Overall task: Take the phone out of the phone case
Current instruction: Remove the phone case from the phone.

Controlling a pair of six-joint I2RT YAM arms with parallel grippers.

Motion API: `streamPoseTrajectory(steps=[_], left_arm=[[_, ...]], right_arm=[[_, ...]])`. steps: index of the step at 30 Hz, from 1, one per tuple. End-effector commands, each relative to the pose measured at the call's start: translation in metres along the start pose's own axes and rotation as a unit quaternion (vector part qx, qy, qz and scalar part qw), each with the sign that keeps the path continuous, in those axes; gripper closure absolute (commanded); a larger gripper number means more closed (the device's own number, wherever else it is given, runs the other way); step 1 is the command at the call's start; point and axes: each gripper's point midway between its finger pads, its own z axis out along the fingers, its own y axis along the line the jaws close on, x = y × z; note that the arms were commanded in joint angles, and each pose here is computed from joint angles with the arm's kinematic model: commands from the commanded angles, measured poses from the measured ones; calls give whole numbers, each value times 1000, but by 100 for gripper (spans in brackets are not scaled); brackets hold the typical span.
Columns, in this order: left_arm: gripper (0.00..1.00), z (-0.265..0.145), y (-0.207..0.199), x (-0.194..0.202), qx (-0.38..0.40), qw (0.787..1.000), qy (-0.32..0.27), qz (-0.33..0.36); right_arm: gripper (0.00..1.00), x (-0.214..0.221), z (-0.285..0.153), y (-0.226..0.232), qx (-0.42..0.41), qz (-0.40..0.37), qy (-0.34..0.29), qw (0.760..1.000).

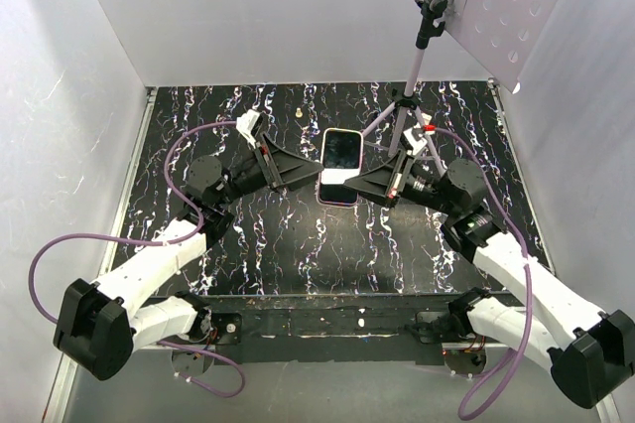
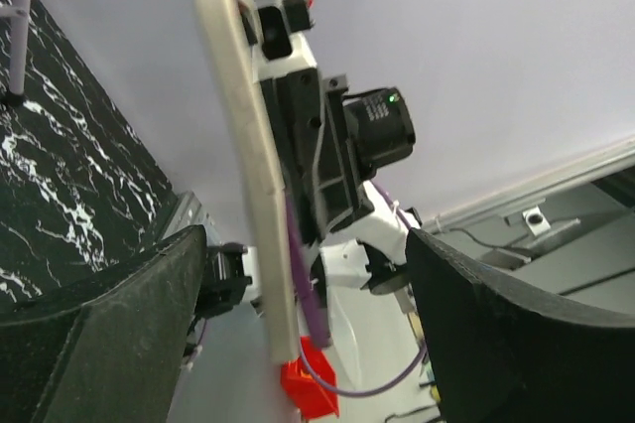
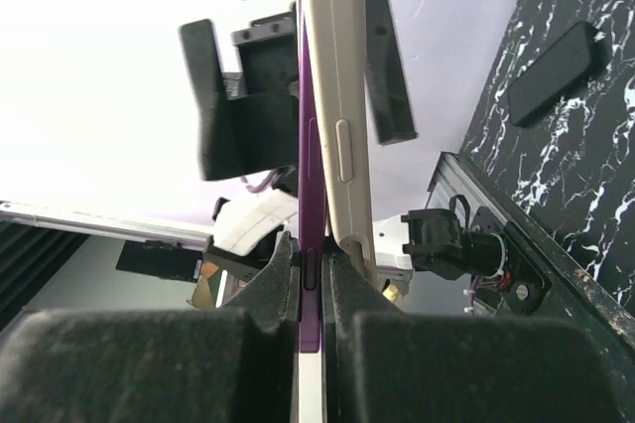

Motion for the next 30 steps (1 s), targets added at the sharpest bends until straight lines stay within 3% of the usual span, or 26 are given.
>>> streamPoseTrajectory(steps=[1, 11, 17, 21, 26, 30], left_arm=[[23, -15, -20, 22, 58, 995, 55, 63], [39, -24, -36, 38, 109, 985, 99, 92], [36, -22, -36, 47, 107, 982, 121, 98], [53, -18, -30, 52, 95, 981, 131, 104], [57, -13, -30, 57, 98, 979, 148, 103], [71, -12, -26, 58, 86, 978, 156, 109]], right_arm=[[99, 8, -23, 60, -99, -57, 8, 993], [99, 16, -33, 74, -111, -79, 18, 991], [99, 15, -32, 76, -115, -80, 20, 990], [99, 15, -31, 78, -120, -78, 24, 989], [99, 15, -31, 77, -120, -77, 24, 990], [99, 16, -31, 79, -123, -78, 27, 989]])
